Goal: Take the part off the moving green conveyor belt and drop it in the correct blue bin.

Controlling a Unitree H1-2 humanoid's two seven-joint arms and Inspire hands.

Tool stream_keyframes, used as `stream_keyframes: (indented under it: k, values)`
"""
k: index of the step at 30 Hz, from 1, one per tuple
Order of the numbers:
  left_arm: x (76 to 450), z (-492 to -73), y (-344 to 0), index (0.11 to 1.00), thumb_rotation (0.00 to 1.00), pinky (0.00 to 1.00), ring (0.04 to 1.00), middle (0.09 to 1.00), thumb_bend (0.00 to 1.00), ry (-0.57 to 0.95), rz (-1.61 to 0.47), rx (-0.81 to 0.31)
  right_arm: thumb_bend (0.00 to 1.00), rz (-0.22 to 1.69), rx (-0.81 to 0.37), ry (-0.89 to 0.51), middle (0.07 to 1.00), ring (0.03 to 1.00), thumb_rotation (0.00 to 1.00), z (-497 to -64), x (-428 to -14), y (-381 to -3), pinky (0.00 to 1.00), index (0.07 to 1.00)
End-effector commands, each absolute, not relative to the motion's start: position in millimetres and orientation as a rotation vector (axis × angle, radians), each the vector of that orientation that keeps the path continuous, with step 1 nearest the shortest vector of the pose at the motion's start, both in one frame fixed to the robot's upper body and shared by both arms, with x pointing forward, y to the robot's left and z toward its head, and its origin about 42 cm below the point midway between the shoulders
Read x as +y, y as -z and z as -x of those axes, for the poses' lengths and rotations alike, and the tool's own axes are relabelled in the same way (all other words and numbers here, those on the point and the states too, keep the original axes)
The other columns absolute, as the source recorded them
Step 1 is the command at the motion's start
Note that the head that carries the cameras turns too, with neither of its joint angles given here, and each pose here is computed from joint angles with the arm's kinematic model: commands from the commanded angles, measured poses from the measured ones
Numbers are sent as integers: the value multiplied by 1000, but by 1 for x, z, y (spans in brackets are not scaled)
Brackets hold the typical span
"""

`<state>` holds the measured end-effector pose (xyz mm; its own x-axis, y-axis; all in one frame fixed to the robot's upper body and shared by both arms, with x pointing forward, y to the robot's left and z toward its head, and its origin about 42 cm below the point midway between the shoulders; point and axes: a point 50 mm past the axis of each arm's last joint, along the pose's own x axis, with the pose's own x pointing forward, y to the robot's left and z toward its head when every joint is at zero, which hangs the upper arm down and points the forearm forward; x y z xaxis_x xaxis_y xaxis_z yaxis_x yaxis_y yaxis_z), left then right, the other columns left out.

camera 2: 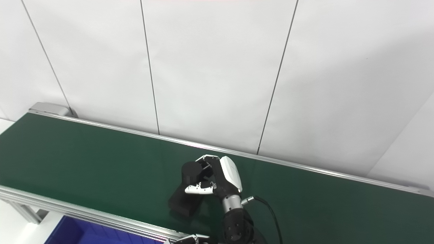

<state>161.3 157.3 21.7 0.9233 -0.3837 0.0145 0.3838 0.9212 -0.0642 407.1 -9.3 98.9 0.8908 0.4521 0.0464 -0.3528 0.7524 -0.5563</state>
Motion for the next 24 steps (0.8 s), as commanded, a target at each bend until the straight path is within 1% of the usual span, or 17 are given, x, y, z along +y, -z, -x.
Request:
stream_keyframes:
  k: [1, 6, 15, 18, 24]
  values:
    - [157, -164, -32, 719, 817, 669, 694, 694, 828, 388, 79, -71, 515, 514, -297, -440, 527, 477, 0, -415, 4, -127, 528, 454]
    - [158, -163, -32, 721, 825, 664, 689, 692, 818, 387, 81, -71, 515, 505, -292, -438, 527, 477, 0, -414, 5, -128, 518, 456]
    - [159, -162, -32, 724, 837, 679, 698, 691, 830, 382, 79, -68, 516, 487, -306, -423, 526, 477, 0, -413, 3, -132, 512, 456]
    - [159, -161, -32, 726, 838, 693, 702, 692, 832, 382, 80, -67, 516, 443, -322, -400, 528, 478, 0, -409, -3, -140, 517, 453]
    - [159, -160, -31, 724, 839, 691, 707, 694, 842, 377, 83, -64, 517, 345, -393, -344, 524, 468, 0, -396, -29, -168, 444, 467]
